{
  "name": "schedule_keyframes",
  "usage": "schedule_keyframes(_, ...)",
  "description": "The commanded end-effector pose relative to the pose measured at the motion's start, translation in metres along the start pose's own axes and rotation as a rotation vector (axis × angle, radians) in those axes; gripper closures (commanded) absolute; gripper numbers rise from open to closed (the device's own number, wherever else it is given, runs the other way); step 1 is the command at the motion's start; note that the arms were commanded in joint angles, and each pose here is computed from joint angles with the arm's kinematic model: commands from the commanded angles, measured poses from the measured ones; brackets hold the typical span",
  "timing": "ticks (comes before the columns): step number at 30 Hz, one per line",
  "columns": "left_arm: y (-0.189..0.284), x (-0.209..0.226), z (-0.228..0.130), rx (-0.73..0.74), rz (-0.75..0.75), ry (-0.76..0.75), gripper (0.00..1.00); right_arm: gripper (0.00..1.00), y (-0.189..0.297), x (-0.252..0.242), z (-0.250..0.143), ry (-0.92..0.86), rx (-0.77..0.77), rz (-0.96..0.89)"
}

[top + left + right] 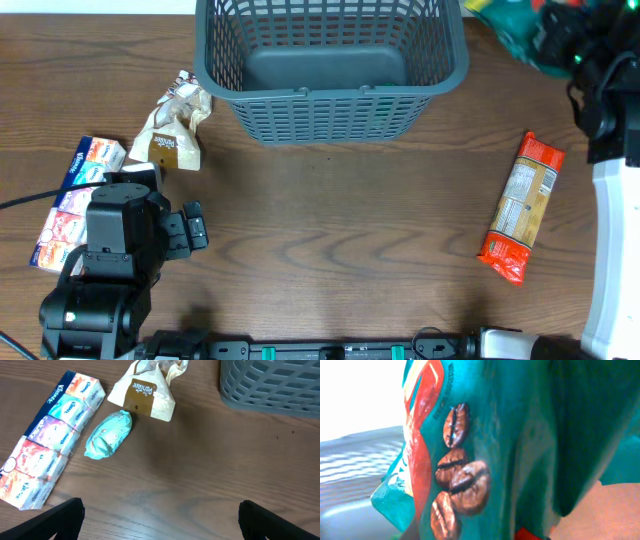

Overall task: Pack container
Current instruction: 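Lift the pouch and carry it into the basket with the right gripper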

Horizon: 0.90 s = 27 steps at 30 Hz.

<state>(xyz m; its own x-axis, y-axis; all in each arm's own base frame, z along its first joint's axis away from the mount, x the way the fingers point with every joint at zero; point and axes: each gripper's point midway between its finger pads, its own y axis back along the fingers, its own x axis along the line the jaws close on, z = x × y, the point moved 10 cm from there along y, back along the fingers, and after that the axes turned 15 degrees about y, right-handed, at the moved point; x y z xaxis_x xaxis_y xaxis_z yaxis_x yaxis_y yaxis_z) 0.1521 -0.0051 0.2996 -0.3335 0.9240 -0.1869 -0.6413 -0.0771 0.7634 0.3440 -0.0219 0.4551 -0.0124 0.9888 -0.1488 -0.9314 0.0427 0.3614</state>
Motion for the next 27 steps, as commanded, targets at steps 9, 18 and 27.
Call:
schedule_keyframes(9, 0.005, 0.0, 0.004, -0.024, 0.005, 0.002, 0.01, 0.99, 0.027, 0.134, 0.046, 0.386, -0.263, 0.485)
schedule_keyframes(18, 0.005, 0.001, 0.004, -0.024, 0.006, 0.002, 0.01, 0.99, -0.081, 0.18, -0.022, 0.416, 0.063, 0.551)
schedule_keyframes(27, 0.005, 0.0, 0.004, -0.024, 0.005, 0.002, 0.01, 0.96, -0.139, 0.2, -0.085, 0.437, 0.314, 0.569)
